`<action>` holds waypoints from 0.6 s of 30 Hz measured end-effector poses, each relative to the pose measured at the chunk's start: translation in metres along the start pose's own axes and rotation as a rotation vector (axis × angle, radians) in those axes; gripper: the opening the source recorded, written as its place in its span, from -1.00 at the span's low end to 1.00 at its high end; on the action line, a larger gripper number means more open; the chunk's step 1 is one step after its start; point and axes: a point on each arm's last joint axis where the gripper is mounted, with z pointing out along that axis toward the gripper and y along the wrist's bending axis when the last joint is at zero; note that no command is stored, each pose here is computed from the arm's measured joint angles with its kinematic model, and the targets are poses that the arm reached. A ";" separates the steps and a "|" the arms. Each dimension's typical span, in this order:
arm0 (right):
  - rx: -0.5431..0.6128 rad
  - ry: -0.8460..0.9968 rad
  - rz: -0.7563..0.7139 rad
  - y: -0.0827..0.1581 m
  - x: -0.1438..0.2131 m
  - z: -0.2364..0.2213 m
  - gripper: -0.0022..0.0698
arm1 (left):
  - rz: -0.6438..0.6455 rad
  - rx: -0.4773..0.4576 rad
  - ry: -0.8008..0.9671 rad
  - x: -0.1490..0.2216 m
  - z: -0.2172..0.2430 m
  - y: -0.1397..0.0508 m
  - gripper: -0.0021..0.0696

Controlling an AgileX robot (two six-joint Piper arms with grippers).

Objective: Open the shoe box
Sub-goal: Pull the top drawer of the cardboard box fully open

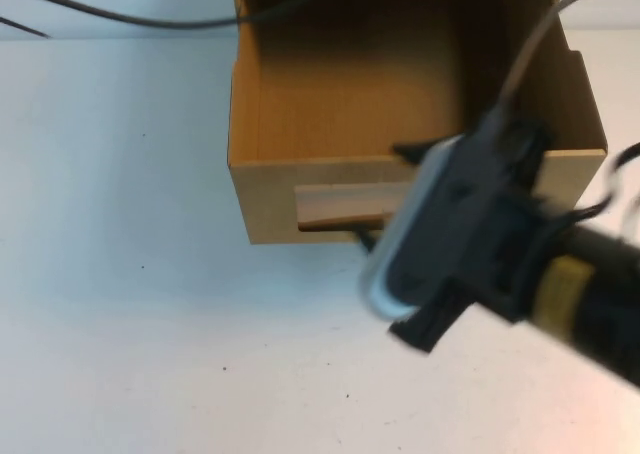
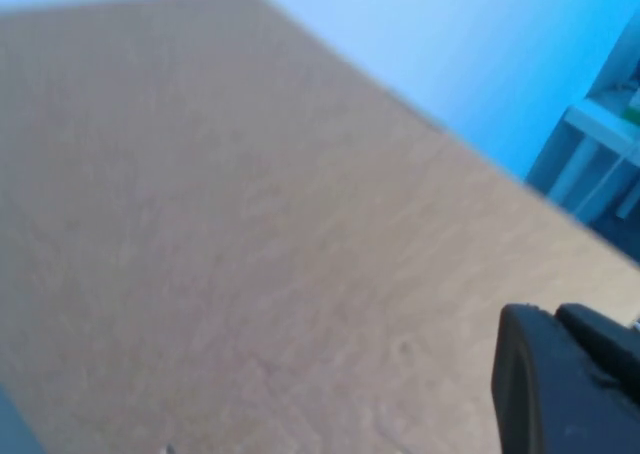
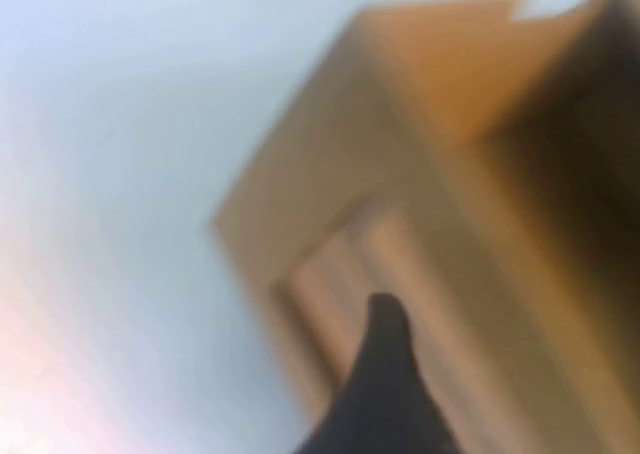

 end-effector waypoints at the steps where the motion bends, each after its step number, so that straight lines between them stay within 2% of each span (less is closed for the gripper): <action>1: 0.026 -0.016 0.010 -0.007 -0.003 -0.008 0.38 | 0.021 -0.008 -0.013 -0.007 -0.011 -0.006 -0.96; 3: 0.084 -0.035 0.033 -0.020 -0.006 -0.023 0.17 | 0.053 -0.029 -0.032 -0.018 -0.032 -0.018 -0.96; 5: 0.153 -0.039 0.055 -0.033 -0.006 -0.038 -0.21 | 0.087 -0.057 -0.052 -0.030 -0.057 -0.031 -0.96; 6: 0.189 -0.041 0.061 -0.039 -0.006 -0.046 -0.46 | 0.101 -0.067 -0.052 -0.033 -0.066 -0.036 -0.96; 8: 0.243 -0.044 0.075 -0.050 -0.006 -0.060 -0.76 | 0.136 -0.081 -0.059 -0.041 -0.093 -0.050 -0.96; 10: 0.283 -0.046 0.087 -0.059 -0.005 -0.074 -0.88 | 0.169 -0.094 -0.046 -0.044 -0.114 -0.062 -0.96; 13: 0.285 -0.030 0.152 -0.065 -0.001 -0.089 -0.95 | 0.223 -0.122 -0.017 -0.046 -0.143 -0.078 -0.96; 15: 0.253 0.016 0.197 -0.065 0.006 -0.097 -0.96 | 0.255 -0.143 -0.001 -0.047 -0.160 -0.087 -0.96; 18: 0.161 0.117 0.166 -0.054 0.023 -0.104 -0.97 | 0.281 -0.152 0.026 -0.044 -0.185 -0.101 -0.96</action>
